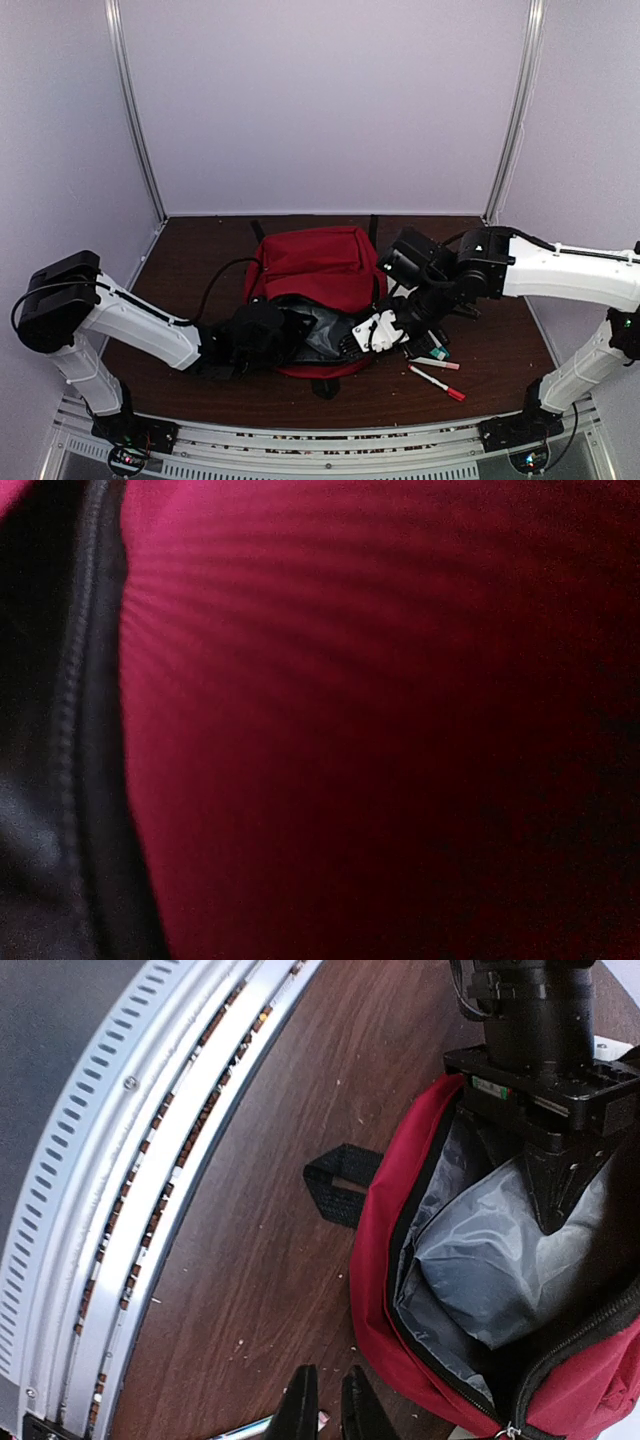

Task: Pack the student bag
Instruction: Place the pencil case in the largest pocket of the bag.

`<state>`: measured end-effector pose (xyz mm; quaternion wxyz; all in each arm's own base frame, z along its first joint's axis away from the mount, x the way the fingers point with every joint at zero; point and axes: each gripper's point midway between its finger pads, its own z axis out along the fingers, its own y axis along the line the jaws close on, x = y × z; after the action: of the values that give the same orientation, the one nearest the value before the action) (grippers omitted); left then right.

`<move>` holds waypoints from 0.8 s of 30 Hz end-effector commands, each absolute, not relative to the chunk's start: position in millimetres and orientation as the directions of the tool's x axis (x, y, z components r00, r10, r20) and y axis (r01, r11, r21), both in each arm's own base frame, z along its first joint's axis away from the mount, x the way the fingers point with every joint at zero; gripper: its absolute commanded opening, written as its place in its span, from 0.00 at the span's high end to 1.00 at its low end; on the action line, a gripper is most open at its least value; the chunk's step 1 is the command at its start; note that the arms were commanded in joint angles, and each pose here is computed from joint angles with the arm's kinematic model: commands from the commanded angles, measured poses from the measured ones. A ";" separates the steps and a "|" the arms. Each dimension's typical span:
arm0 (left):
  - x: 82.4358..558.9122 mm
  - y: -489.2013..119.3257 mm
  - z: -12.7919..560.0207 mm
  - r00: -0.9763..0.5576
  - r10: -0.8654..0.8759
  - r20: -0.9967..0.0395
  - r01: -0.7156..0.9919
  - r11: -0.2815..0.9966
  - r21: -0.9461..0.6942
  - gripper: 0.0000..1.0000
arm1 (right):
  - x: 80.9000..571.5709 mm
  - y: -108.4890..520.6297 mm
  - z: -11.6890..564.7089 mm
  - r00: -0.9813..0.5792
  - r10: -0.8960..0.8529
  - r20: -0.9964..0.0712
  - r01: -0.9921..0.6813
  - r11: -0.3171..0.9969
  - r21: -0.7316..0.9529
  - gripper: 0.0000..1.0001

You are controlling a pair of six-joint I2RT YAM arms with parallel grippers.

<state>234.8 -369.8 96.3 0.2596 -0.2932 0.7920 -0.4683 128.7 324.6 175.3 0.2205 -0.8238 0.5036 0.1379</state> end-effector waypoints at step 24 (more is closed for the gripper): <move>261.7 -370.9 104.1 -0.630 -0.763 -0.144 -0.122 0.281 -0.952 1.00 | 200.3 323.8 91.1 0.581 -0.814 0.012 -0.749 -0.541 -0.384 0.62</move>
<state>248.1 -384.9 89.3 0.2659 -0.2935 0.7546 -0.5232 189.6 322.4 95.0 0.1691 -0.8706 0.4583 -0.0592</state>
